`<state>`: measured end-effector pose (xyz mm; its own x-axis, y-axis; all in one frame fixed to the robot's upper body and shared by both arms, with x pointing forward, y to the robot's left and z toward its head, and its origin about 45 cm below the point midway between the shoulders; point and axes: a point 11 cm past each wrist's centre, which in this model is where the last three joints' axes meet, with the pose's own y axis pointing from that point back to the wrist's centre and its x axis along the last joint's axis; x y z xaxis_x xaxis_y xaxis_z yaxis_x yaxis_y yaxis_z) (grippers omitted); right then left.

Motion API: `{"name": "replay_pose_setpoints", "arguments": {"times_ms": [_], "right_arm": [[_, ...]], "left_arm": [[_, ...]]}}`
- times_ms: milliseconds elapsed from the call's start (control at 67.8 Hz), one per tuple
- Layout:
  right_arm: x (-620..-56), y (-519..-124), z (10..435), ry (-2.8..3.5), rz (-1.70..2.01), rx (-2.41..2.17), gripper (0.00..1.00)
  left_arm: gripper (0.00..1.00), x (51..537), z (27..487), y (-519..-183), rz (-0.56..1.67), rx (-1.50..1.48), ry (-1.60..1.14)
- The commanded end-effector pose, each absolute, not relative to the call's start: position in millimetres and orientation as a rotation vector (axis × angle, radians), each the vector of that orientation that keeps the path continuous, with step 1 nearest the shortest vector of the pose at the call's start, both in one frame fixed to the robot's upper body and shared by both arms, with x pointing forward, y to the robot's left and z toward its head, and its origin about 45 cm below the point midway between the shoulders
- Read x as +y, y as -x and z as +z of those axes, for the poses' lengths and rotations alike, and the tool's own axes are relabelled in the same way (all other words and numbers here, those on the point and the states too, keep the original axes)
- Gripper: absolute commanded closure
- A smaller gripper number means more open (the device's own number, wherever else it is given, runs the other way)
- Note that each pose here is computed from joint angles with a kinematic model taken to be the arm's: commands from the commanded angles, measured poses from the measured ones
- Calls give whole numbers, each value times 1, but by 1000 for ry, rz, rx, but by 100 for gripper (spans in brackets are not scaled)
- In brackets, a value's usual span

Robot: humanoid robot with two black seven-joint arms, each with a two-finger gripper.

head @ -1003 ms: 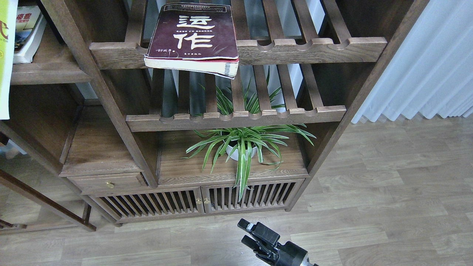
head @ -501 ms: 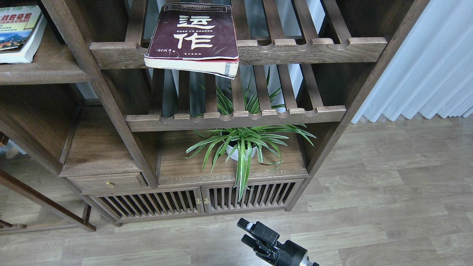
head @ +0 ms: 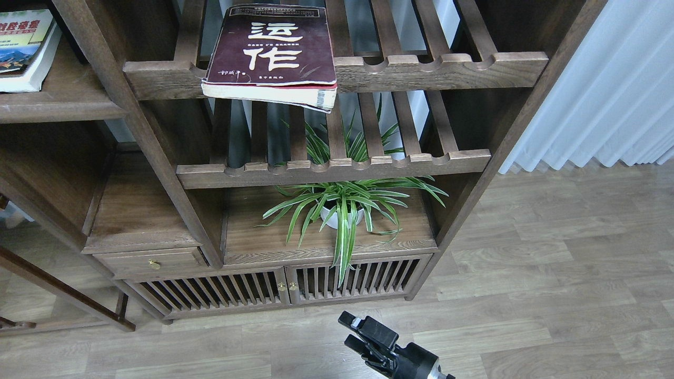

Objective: Organize books on shelf
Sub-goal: 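Place the yellow-green book on the side shelf with the left gripper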

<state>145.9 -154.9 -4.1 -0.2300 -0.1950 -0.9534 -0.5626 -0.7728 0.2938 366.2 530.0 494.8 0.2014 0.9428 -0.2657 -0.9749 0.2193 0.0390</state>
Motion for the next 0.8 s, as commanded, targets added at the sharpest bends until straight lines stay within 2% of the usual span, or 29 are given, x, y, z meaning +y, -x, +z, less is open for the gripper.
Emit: {"name": "replay_pose_setpoints", "arguments": {"times_ms": [0,531,619,708,782], "right_arm": [[-155,-146,-4,1767,2092,906,0],[-155,-141,-6,1764,2103,911,0],[-155,-140,-6,1762,2104,911,0],[-155,-140,-6,1762,2104,911,0],[-155,-140,-6,1762,2104,911,0]], "left_arm": [[99,527,484,-377,1334,300,143],[98,511,451,-425,1318,411,195],[92,505,444,-429,1303,434,189],[79,496,439,-434,1284,447,176],[81,494,438,-436,1280,451,177]]}}
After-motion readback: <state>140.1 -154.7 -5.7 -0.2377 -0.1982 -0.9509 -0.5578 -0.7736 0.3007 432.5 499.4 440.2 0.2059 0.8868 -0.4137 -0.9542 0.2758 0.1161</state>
